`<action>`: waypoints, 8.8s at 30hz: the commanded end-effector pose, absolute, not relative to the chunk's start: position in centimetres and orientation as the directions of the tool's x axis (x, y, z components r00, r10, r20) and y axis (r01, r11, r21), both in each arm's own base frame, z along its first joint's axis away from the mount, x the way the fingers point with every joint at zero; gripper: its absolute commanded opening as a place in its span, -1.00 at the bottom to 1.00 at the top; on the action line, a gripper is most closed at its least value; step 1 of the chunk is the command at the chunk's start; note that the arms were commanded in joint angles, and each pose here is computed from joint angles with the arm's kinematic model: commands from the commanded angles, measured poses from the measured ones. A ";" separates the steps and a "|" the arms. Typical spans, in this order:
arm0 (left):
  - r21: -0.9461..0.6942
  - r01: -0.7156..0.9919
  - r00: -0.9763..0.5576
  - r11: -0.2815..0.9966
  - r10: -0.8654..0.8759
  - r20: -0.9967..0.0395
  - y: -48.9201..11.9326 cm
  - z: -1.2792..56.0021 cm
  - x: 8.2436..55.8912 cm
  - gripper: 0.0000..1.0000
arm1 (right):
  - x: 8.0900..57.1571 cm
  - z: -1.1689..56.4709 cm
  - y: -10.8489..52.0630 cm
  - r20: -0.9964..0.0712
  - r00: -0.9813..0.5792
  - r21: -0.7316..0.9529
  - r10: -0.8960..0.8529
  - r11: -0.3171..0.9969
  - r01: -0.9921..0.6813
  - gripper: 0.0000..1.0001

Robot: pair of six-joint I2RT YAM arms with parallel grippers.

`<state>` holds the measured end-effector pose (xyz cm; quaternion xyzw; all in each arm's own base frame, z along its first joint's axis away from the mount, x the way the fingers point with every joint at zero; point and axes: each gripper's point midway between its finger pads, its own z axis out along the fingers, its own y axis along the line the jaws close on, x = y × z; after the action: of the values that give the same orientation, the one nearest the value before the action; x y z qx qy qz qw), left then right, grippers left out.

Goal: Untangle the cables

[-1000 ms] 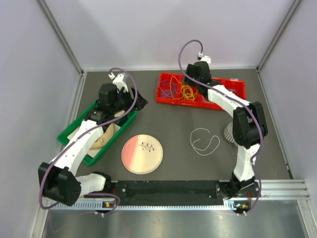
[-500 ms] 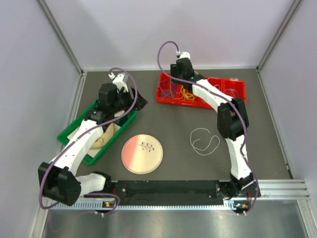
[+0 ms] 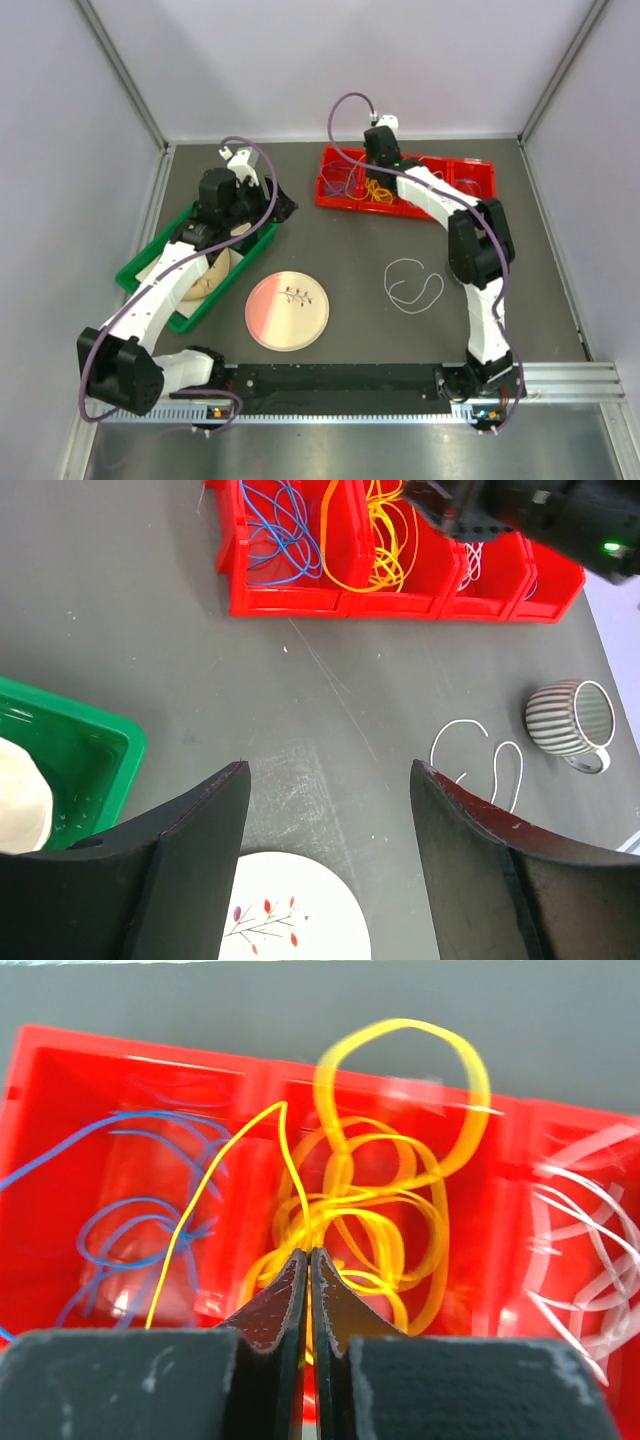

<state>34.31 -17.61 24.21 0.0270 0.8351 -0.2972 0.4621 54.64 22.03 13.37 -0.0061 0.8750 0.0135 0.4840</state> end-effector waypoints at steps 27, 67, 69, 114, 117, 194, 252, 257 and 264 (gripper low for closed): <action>-0.502 0.353 -0.560 0.790 -0.252 -0.790 -18.6 25.4 35.3 0.40 | 56.2 11.3 15.6 -0.823 -0.555 0.095 0.122 0.993 0.076 -1.00; -0.565 0.384 -0.593 0.731 -0.273 -0.757 -20.1 25.5 35.1 0.38 | 53.8 17.2 20.7 -0.847 -0.521 0.142 0.106 0.989 -0.030 0.18; -0.557 0.381 -0.591 0.738 -0.269 -0.761 -19.9 25.4 35.1 0.39 | 53.6 17.0 21.7 -0.844 -0.528 0.149 0.095 0.987 -0.060 0.04; -0.532 0.371 -0.568 0.761 -0.267 -0.778 -19.0 25.9 34.6 0.39 | 54.4 17.9 16.1 -0.883 -0.462 0.031 0.080 0.993 0.112 -1.00; -0.531 0.368 -0.567 0.764 -0.268 -0.779 -19.0 25.9 34.6 0.39 | 54.6 18.6 15.3 -0.889 -0.454 0.011 0.064 0.993 0.117 -1.00; -0.519 0.366 -0.571 0.773 -0.254 -0.781 -18.8 25.4 34.6 0.39 | 56.0 16.1 23.0 -0.856 -0.517 0.016 -0.018 0.998 -0.062 0.35; -0.511 0.363 -0.572 0.779 -0.247 -0.782 -18.6 25.4 34.5 0.39 | 54.7 10.5 22.6 -0.772 -0.634 0.057 0.036 0.998 -0.013 -0.77; -0.506 0.360 -0.566 0.784 -0.248 -0.786 -18.4 25.5 34.5 0.39 | 54.3 11.1 22.5 -0.774 -0.630 0.087 0.073 0.996 0.008 -1.00; -0.505 0.360 -0.566 0.784 -0.247 -0.786 -18.3 25.5 34.4 0.39 | 53.6 13.6 21.8 -0.810 -0.576 0.121 0.106 0.993 0.013 -1.00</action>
<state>34.18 -18.72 22.98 0.0266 0.8426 -0.3251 0.4285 54.39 22.54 11.33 0.0235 0.8928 0.0415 0.4479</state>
